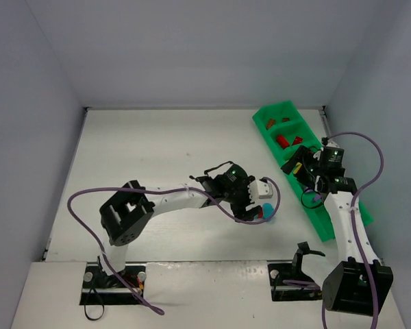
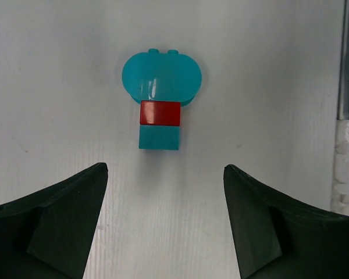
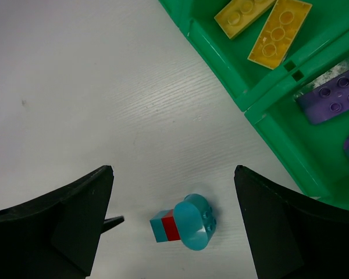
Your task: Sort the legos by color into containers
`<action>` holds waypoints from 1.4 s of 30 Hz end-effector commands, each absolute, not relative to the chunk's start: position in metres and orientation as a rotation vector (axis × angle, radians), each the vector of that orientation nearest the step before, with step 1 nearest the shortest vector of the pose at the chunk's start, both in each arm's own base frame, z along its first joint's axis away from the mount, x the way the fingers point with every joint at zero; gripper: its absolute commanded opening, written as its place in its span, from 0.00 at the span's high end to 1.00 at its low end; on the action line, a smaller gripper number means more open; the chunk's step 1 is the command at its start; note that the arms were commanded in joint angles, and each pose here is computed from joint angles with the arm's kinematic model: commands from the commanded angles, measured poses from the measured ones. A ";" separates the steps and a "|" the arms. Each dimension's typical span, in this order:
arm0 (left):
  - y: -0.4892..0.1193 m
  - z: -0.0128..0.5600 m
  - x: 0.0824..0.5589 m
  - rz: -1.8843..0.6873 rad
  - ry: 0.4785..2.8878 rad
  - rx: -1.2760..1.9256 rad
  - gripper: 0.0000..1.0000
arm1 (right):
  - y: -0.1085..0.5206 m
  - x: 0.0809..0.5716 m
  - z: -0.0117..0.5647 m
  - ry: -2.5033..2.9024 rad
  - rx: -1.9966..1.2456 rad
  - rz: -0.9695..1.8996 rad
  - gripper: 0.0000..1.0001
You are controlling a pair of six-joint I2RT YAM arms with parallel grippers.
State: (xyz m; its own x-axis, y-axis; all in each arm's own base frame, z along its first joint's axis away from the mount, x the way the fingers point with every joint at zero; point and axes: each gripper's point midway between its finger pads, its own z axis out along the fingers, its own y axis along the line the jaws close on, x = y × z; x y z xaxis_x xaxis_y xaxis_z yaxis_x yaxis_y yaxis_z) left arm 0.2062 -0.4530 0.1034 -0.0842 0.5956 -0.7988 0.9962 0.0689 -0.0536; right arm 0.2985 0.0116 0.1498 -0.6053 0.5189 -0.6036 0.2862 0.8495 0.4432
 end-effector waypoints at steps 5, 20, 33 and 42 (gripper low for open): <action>-0.491 0.117 0.228 -0.789 1.587 1.628 0.26 | 0.018 0.297 0.160 2.215 0.578 0.443 0.18; -0.525 0.081 0.232 -0.809 1.628 1.597 0.34 | 0.018 0.293 0.161 2.215 0.559 0.442 0.18; -0.502 0.110 0.232 -0.775 1.613 1.516 1.00 | 0.030 0.291 0.167 2.215 0.479 0.512 0.20; -0.446 0.214 0.255 -0.780 1.486 1.270 1.00 | 0.098 0.285 0.201 2.177 0.141 0.935 0.21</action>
State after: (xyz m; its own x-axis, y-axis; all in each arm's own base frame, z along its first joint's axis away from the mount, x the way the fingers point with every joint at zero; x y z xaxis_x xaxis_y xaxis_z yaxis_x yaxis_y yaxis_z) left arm 0.2343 -0.4432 0.1212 -0.0593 0.5258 -0.8485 0.9814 0.1862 0.0468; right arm 0.2808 0.0608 0.1610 -0.7013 0.4476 -0.5549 0.0641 0.8148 0.5762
